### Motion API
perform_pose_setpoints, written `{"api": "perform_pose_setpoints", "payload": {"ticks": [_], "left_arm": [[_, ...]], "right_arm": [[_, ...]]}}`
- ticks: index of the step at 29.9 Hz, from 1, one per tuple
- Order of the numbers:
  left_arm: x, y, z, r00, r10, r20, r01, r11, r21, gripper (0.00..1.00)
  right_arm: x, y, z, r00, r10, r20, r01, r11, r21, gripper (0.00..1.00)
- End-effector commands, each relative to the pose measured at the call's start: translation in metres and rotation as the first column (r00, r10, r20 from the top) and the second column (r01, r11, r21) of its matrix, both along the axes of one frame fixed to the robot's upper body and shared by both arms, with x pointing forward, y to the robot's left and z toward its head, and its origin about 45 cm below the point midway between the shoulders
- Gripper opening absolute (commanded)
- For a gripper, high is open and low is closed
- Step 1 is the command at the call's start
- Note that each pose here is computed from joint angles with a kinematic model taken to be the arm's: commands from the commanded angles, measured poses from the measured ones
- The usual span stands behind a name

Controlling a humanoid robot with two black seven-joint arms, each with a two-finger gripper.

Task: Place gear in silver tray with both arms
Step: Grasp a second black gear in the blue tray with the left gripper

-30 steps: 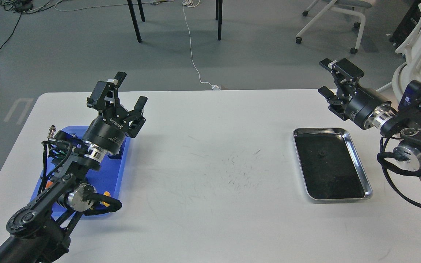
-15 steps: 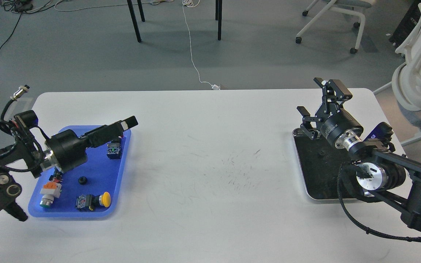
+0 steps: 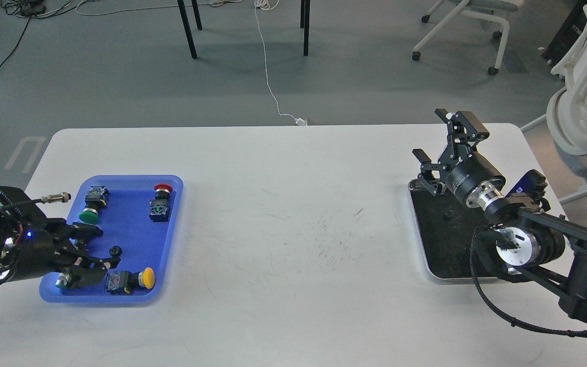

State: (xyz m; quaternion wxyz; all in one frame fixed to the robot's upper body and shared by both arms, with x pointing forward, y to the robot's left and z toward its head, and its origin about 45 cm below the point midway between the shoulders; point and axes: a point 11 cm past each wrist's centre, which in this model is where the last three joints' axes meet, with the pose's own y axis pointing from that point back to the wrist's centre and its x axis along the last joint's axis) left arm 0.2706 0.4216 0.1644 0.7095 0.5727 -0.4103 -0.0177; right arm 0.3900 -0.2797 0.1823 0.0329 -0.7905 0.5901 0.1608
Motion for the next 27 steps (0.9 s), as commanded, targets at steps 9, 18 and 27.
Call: {"api": "perform_pose_setpoints", "payload": {"ticks": [9,18,27], "left_arm": [[0.013,-0.007,-0.009,1.0,0.008,0.005,-0.008,1.0,-0.014,0.4],[0.017,0.007,-0.023,0.999,0.039,-0.021,-0.038,0.999,0.032,0.41],[0.02,0.004,-0.025,0.999,0.039,-0.02,-0.038,0.999,0.026,0.41]], "right_arm": [[0.001,0.001,0.002,1.0,0.004,0.004,-0.004,1.0,-0.001,0.97],[0.002,-0.001,0.004,1.0,0.002,0.009,-0.002,1.0,-0.005,0.97],[0.002,-0.001,0.005,1.0,0.002,0.01,-0.002,1.0,-0.006,0.97]]}}
